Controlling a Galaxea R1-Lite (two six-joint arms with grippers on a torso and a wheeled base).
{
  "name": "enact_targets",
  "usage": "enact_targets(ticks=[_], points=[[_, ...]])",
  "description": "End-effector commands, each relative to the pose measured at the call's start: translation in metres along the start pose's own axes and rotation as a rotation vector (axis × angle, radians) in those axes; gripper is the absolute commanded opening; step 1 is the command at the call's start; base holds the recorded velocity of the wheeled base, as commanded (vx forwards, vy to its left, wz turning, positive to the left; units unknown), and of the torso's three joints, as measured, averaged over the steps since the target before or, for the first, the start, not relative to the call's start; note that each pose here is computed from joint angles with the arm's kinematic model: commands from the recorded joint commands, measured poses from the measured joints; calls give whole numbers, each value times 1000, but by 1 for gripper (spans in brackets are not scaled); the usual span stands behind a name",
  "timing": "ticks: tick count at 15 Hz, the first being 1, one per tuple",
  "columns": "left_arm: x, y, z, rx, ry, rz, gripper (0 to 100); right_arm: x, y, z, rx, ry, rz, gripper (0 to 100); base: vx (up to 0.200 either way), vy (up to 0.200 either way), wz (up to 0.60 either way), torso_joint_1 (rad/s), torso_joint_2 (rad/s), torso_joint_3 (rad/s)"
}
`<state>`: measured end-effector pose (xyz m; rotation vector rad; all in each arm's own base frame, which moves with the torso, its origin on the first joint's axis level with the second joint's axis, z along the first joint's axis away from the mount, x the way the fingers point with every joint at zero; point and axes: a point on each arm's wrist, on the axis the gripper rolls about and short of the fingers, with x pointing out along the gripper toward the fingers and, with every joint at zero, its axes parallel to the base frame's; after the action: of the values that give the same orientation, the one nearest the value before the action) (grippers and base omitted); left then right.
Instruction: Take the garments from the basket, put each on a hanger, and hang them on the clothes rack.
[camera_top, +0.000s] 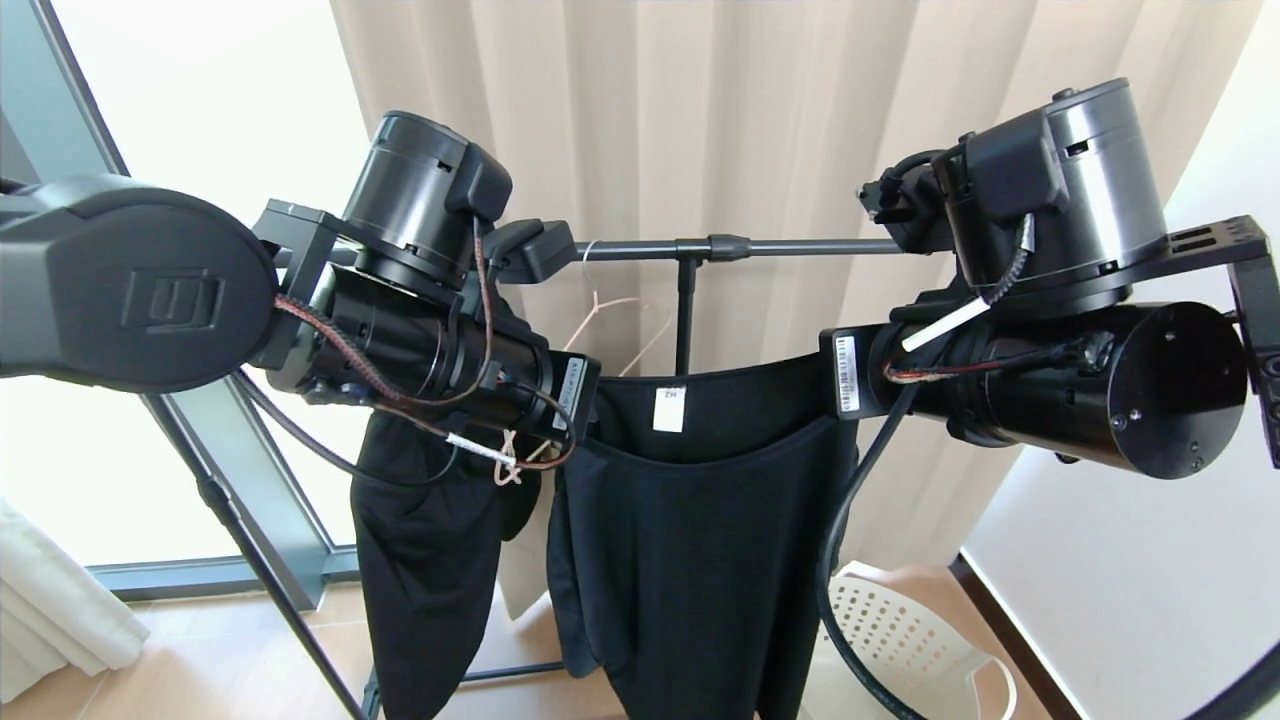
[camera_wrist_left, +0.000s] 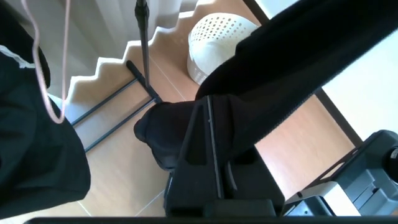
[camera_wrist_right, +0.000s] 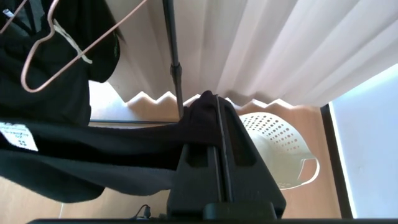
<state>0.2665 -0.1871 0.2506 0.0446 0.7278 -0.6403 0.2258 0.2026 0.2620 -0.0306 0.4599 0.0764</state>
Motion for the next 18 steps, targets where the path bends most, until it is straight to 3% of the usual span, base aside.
enact_targets(ticks=[1, 2, 6, 11, 14, 18], points=[[-9, -2, -2, 4, -11, -5, 0, 7, 0, 2, 4, 3, -13, 0, 0, 0, 0, 0, 0, 0], [-14, -2, -5, 5, -11, -5, 100, 11, -2, 3, 11, 4, -23, 0, 0, 0, 0, 0, 0, 0], [-31, -5, -7, 9, -39, -11, 100, 7, -4, 7, 21, -10, -21, 0, 0, 0, 0, 0, 0, 0], [-62, -5, -33, 51, -32, -27, 100, 13, -3, 10, 28, -14, -31, 0, 0, 0, 0, 0, 0, 0], [-71, -3, -45, 43, -16, -94, 100, 28, -6, 6, 40, 12, -65, 0, 0, 0, 0, 0, 0, 0], [-78, 9, -48, 17, -29, -72, 100, 20, -13, 5, 44, 2, -86, 0, 0, 0, 0, 0, 0, 0]])
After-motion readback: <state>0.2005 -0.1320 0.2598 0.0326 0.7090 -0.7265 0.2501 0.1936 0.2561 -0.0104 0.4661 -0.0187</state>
